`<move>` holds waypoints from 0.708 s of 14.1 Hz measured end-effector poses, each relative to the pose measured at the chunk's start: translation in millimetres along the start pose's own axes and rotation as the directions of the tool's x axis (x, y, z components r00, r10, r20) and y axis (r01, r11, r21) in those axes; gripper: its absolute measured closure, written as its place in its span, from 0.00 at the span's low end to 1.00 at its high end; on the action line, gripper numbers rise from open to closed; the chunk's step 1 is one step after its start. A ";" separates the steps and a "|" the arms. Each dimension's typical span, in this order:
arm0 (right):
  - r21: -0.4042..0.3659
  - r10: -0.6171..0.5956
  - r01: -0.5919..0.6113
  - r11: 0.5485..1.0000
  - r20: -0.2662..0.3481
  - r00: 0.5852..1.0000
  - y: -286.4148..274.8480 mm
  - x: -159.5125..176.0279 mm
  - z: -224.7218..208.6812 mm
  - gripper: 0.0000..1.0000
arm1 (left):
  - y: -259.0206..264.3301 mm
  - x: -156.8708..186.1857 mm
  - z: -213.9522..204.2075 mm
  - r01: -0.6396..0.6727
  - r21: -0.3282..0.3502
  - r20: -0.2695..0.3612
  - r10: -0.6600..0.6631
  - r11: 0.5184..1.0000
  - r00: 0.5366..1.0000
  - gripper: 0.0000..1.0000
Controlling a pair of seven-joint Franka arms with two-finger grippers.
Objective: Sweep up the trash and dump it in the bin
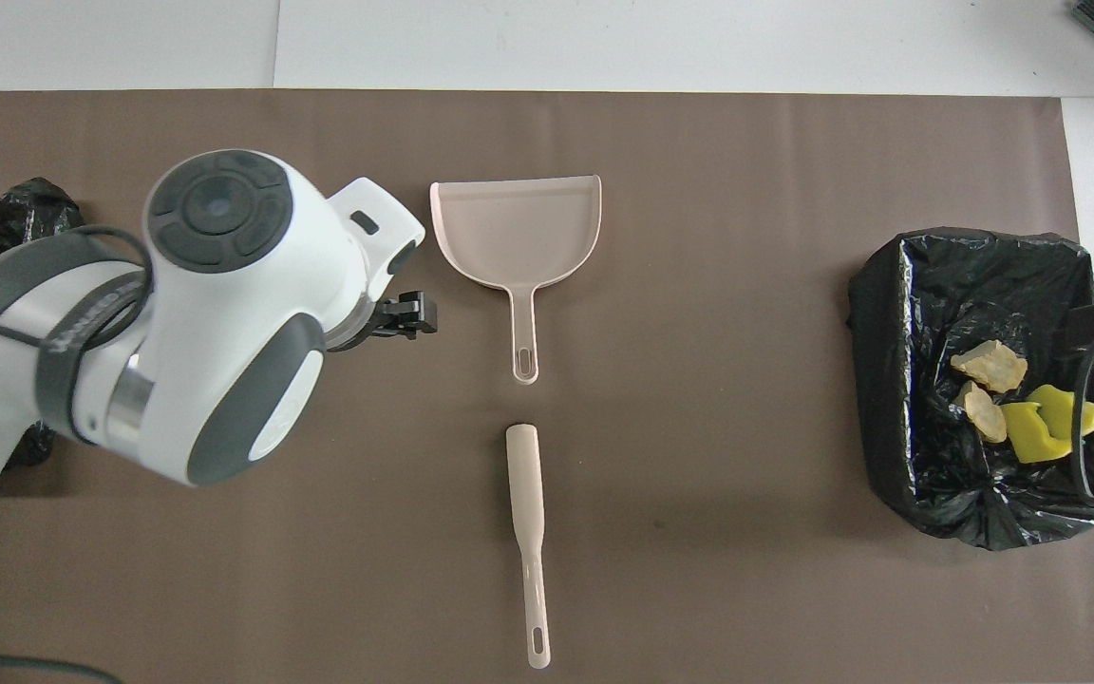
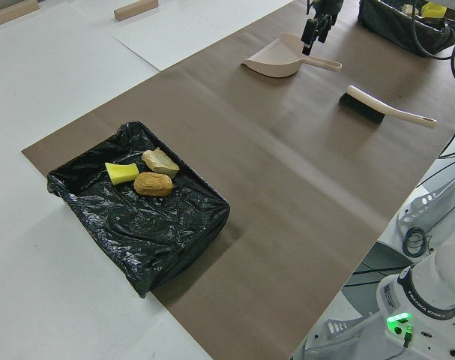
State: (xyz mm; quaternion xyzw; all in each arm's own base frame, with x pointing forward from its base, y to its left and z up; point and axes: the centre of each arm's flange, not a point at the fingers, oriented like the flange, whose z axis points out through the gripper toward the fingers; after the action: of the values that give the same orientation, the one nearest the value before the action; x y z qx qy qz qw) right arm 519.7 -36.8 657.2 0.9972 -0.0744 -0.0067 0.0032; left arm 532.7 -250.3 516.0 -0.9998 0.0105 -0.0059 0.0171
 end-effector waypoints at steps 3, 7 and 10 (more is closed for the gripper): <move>-0.001 -0.009 0.009 1.000 0.000 1.000 -5.1 -0.4 -0.1 0.00 | -72.5 -42.2 -50.3 -0.062 0.025 0.007 0.062 0.998 0.998 0.00; -0.001 -0.009 0.009 1.000 0.000 1.000 -5.0 -0.4 -0.1 0.00 | -128.6 -71.5 -106.9 -0.143 0.025 0.020 0.142 0.989 0.990 0.00; -0.001 -0.009 0.009 1.000 0.000 1.000 -5.0 -0.4 -0.1 0.00 | -170.7 -64.1 -153.8 -0.153 -0.006 0.019 0.153 0.988 0.988 0.00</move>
State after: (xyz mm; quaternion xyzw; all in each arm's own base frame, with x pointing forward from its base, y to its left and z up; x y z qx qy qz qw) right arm 520.0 -31.8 657.2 0.9975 -0.0698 -0.0066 0.0036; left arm 470.3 -83.6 674.9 -0.9961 0.0870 0.0052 0.0155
